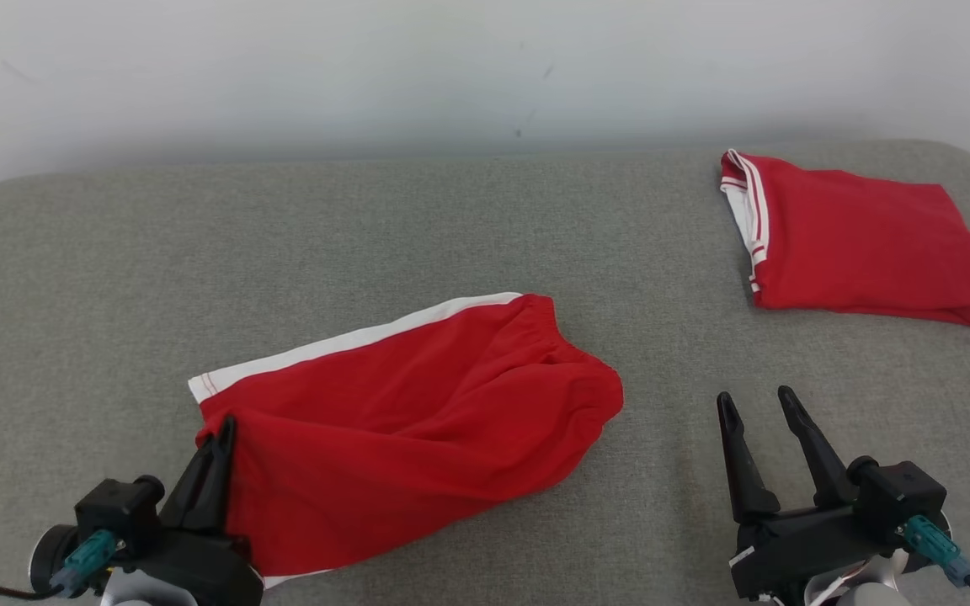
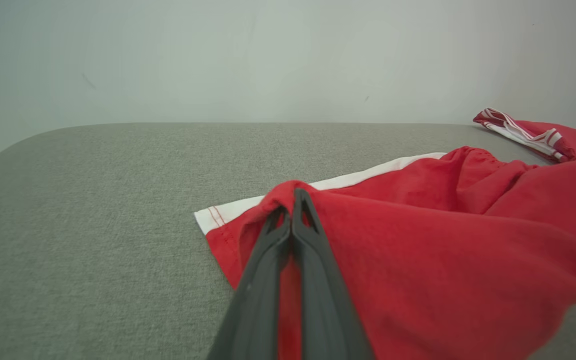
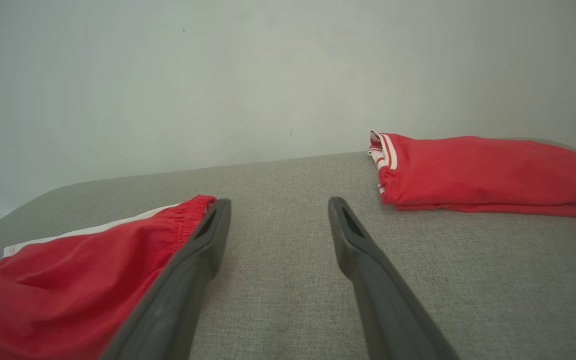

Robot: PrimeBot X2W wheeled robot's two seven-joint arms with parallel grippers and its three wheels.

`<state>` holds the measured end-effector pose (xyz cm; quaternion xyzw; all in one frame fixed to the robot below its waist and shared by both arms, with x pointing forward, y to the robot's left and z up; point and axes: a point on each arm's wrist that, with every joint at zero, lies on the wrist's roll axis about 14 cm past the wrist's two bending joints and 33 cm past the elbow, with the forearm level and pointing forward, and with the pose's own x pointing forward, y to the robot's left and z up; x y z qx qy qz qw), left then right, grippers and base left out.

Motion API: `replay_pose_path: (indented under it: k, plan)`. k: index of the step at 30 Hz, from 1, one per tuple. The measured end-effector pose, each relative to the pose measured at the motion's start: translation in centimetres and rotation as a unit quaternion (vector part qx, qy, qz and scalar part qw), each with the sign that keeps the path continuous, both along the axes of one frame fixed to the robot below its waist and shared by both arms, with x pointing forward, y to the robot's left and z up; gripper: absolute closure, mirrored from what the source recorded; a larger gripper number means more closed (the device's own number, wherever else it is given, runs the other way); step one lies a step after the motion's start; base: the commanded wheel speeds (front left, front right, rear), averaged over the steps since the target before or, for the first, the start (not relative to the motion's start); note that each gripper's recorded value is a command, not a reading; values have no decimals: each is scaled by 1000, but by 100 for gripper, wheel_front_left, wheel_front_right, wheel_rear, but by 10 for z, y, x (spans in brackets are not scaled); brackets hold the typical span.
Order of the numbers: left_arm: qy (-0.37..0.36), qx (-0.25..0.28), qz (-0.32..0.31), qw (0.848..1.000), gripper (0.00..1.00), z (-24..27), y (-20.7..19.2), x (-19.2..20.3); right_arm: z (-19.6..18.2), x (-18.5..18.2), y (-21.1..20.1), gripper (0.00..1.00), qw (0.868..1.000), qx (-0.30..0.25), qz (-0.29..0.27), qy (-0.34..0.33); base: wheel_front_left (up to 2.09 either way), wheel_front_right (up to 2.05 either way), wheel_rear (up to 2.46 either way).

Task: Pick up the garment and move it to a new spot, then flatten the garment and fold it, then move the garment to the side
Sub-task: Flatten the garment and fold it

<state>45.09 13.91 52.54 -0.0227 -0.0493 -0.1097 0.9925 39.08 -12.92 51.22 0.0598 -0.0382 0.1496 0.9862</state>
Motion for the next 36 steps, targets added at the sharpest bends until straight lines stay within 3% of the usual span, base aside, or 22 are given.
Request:
replay_pose_path:
  k: [9,10,12,26,36]
  plan:
    - [24,-6,3,1000,100,-13,-2,25,-6,-1,-11,0,1000,-4,-15,10,0,0,0]
    - [23,-6,6,1000,76,-12,-1,25,-7,-1,-10,0,1000,-4,-14,10,0,0,0]
    - [21,1,10,1000,0,-12,2,24,-6,-1,-8,0,1000,-4,-11,9,0,0,0]
    - [0,-24,57,998,0,-6,23,-21,-5,0,10,0,1000,1,13,8,0,0,0]
    - [46,-27,56,997,0,-39,18,-62,-3,2,21,0,1000,3,28,5,0,0,0]
